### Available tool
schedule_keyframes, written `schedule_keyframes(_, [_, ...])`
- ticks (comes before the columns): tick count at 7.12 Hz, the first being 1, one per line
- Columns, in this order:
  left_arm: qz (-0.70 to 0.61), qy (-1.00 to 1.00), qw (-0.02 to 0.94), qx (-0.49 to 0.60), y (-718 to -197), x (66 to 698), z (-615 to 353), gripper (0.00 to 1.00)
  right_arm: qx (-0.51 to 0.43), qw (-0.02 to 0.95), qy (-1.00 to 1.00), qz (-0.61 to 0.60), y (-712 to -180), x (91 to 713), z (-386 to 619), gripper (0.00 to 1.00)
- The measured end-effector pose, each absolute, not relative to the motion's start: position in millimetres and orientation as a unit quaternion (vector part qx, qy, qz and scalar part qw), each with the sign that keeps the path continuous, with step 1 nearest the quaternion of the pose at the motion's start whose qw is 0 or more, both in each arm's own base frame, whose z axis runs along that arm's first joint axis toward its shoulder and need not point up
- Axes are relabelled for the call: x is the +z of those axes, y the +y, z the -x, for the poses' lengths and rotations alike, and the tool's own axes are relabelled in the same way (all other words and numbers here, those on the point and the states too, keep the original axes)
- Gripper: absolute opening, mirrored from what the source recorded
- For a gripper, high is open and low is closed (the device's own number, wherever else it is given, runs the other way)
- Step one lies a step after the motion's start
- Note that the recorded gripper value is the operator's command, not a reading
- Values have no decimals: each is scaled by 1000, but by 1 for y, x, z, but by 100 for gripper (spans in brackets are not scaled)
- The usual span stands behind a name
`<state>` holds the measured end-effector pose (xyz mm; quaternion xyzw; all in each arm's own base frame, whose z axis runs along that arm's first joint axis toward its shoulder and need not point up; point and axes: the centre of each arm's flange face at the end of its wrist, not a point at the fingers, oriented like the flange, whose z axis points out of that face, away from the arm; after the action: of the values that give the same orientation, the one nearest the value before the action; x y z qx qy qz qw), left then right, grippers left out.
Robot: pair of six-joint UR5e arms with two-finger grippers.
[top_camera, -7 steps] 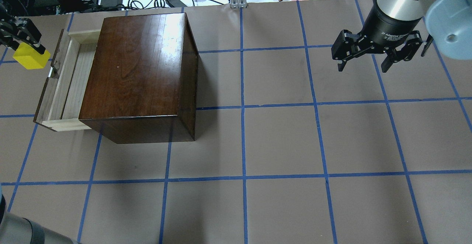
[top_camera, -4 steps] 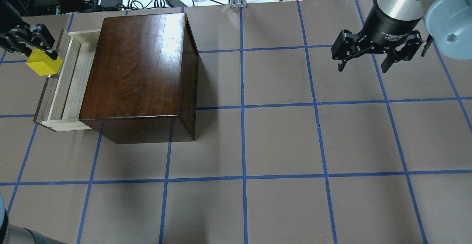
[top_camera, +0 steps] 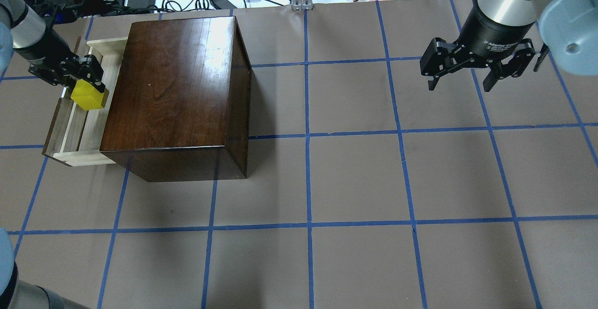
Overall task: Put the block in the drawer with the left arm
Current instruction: 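Carry the yellow cube with the left gripper into the open drawer, then open the left gripper to release the cube and lift away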
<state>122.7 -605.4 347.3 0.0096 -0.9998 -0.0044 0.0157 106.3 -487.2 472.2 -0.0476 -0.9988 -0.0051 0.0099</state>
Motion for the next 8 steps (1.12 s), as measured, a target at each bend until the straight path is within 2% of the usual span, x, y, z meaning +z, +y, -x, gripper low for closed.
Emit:
schedule_keyframes(1, [-9, -1000, 16, -5, -604, 340, -122, 20, -5, 10, -999, 48, -487, 472, -106, 100])
schedule_keyframes(2, [-9, -1000, 17, -6, -603, 337, -121, 70, -5, 10, -999, 48, -487, 472, -106, 100])
schedule_keyframes(3, [-9, -1000, 17, -6, -603, 336, -121, 100, -5, 10, -999, 48, -487, 472, -106, 100])
schedule_keyframes(8, [-5, -1000, 9, 9, -601, 359, -118, 100, -5, 10, -999, 48, -487, 472, -106, 100])
